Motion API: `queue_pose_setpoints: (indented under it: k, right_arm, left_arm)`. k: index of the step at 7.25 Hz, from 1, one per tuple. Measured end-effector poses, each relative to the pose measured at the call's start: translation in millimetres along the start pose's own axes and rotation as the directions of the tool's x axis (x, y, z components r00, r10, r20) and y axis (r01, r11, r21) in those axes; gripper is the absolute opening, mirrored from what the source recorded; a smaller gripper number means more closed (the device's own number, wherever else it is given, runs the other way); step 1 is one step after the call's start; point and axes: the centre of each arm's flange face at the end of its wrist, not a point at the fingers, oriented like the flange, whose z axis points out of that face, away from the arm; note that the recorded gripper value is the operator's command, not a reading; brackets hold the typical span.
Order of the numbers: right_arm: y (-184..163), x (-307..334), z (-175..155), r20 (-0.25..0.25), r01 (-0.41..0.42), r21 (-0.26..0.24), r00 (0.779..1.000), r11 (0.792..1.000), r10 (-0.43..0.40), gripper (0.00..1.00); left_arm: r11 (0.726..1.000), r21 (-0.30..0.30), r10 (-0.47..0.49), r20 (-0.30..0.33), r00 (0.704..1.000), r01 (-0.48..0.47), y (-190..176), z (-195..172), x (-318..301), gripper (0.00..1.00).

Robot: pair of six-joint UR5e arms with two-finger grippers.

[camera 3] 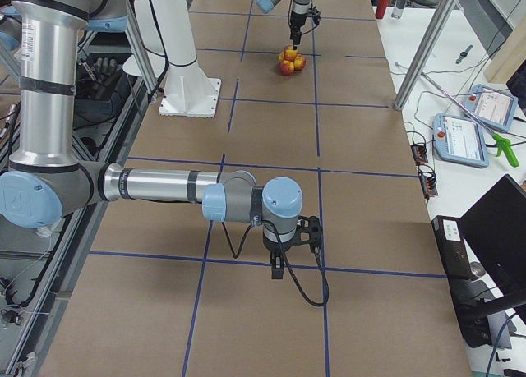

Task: Stack apples

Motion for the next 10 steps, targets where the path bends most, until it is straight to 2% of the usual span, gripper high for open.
queue_pose_setpoints:
  k: [2, 4, 7, 9, 10]
  right_arm:
    - [0, 0, 0, 0.0, -0.001, 0.0, 1.0, 1.0, 0.001, 1.0]
    - [0, 0, 0, 0.0, -0.001, 0.0, 1.0, 1.0, 0.001, 1.0]
    - [0, 0, 0, 0.0, -0.001, 0.0, 1.0, 1.0, 0.001, 1.0]
    - [0, 0, 0, 0.0, -0.001, 0.0, 1.0, 1.0, 0.001, 1.0]
    - [0, 0, 0, 0.0, -0.001, 0.0, 1.0, 1.0, 0.001, 1.0]
  left_arm:
    - [0.996, 0.061, 0.059, 0.008, 0.998, -0.059, -21, -62, -53, 1.0]
    - [0.987, 0.102, 0.122, 0.045, 0.991, -0.126, -49, -100, -149, 1.0]
    - [0.957, 0.084, 0.262, 0.151, 0.953, -0.277, -76, -129, -365, 1.0]
    - [0.952, 0.106, 0.265, 0.181, 0.947, -0.286, -78, -170, -511, 1.0]
    - [0.949, 0.117, 0.267, 0.189, 0.945, -0.292, -69, -185, -552, 1.0]
